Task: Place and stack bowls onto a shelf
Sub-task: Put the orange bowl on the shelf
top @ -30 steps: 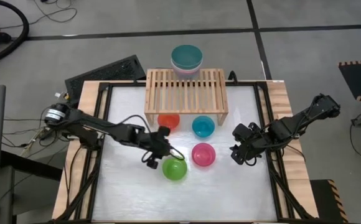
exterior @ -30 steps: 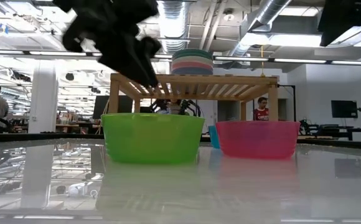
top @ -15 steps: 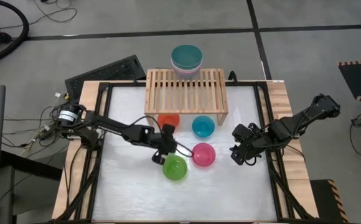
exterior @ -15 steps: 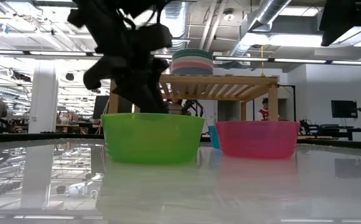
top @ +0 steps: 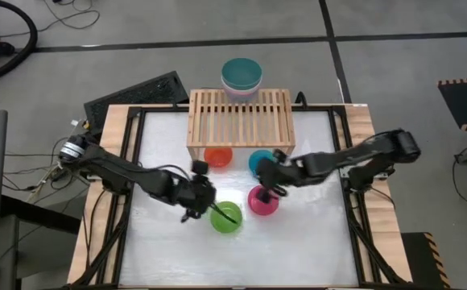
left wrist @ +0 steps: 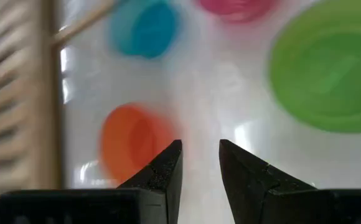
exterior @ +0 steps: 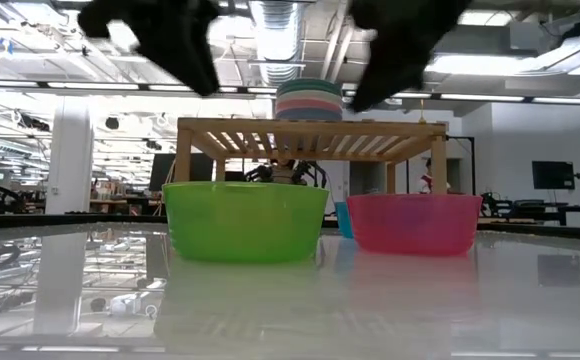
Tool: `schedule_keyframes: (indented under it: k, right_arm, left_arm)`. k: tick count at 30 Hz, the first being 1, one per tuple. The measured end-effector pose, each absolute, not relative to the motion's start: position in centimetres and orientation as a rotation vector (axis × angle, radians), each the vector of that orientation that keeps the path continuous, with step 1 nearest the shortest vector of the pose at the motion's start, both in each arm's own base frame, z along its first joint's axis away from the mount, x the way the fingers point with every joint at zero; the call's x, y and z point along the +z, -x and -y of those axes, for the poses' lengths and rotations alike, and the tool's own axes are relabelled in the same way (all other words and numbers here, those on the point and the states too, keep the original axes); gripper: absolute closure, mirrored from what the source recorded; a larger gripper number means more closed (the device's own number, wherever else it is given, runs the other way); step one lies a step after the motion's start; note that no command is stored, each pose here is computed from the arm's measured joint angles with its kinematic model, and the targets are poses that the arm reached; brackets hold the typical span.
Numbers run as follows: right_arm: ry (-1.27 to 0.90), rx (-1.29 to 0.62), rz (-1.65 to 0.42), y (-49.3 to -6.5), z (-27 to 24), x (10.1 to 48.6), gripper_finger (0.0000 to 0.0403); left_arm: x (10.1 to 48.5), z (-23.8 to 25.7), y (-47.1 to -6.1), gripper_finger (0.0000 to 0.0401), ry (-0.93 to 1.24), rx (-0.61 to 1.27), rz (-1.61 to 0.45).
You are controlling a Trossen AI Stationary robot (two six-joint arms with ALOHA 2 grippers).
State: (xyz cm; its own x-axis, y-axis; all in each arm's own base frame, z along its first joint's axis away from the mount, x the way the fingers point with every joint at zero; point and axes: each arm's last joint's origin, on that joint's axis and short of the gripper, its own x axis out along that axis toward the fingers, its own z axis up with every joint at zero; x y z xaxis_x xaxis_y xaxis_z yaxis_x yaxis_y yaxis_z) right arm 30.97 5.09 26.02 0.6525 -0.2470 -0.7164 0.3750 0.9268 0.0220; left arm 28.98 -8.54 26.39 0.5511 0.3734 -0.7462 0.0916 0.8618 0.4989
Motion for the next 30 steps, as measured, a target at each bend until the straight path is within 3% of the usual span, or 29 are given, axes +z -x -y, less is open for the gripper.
schedule_keyframes:
  k: [2, 6, 10, 19, 30]
  right_arm:
    - [-0.118, -0.312, -0.732, -32.9, -5.1, 25.0, 0.0384]
    - [0.051, -0.221, -0.693, -35.7, -6.3, 22.1, 0.038]
    - [0.329, -0.269, -0.741, -37.8, -7.6, 18.8, 0.0384]
    - [0.899, -0.237, -0.962, -41.6, -9.8, 15.2, 0.0384]
    - [1.345, 0.009, -1.134, -43.9, -9.8, 16.5, 0.0384]
  left_arm:
    - [28.0, 8.7, -27.2, 0.0309, -0.476, 0.263, -0.953]
    - [30.7, 9.1, -23.9, 0.0315, -0.325, 0.409, -0.823]
    - [32.8, 9.4, -21.1, 0.0332, -0.19, 0.509, -0.671]
    - [34.0, 10.8, -17.5, 0.0387, -0.239, 0.46, -0.595]
    - [33.7, 12.1, -15.8, 0.0401, -0.309, 0.385, -0.615]
